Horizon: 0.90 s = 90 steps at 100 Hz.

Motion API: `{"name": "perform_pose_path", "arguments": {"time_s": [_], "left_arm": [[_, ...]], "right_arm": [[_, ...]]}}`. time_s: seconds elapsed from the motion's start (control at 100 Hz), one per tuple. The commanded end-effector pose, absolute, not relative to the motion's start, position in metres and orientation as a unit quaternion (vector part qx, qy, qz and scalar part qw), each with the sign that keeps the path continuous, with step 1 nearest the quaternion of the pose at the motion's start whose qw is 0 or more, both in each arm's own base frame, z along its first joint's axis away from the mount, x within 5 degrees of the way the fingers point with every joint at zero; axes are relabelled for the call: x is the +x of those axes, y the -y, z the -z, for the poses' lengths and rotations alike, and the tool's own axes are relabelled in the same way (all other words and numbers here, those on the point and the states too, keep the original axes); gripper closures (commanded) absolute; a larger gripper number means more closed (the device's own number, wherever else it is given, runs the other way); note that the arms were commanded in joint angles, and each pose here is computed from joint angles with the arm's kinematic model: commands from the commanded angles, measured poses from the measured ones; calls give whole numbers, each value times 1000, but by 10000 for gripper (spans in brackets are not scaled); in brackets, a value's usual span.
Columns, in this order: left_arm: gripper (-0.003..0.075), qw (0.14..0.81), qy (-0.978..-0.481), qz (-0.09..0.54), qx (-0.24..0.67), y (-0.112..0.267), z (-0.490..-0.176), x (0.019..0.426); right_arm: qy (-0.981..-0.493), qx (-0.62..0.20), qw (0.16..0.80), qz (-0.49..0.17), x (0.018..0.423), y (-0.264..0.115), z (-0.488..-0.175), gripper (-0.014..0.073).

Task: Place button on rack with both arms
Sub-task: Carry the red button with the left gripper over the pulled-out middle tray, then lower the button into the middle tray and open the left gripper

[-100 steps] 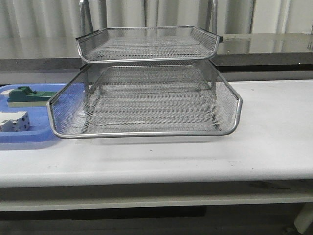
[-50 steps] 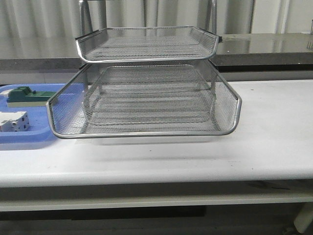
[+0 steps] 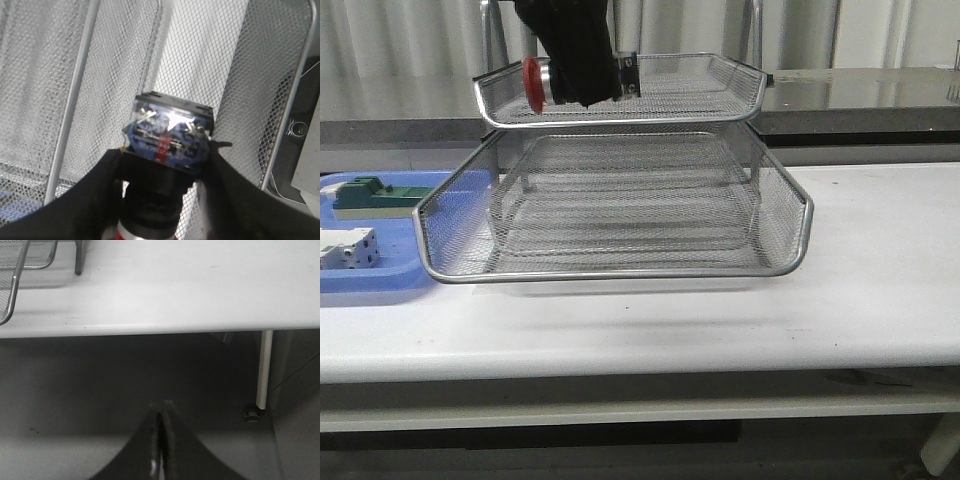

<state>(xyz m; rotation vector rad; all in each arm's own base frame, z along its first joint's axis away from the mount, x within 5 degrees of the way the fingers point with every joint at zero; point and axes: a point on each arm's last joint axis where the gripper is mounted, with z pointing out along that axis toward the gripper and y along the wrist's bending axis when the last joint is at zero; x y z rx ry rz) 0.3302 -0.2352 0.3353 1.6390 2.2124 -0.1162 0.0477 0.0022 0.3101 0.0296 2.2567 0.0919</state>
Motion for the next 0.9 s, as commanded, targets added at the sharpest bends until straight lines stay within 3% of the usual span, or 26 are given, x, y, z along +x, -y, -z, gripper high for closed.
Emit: {"name": "perform_pose_path", "arguments": {"time_s": [0.0, 0.57, 0.77, 0.89], "left_arm": [[681, 218, -784, 52, 579, 231, -359, 316], [681, 193, -792, 62, 576, 253, -300, 345], [675, 188, -793, 63, 576, 255, -294, 347], [602, 184, -793, 64, 577, 254, -294, 346]], "right_arm": [[-885, 9, 465, -35, 50, -2, -324, 662], [-885, 9, 465, -35, 50, -2, -324, 662], [-885, 9, 465, -35, 50, -2, -324, 662], [-885, 9, 465, -35, 50, -2, -324, 662]]}}
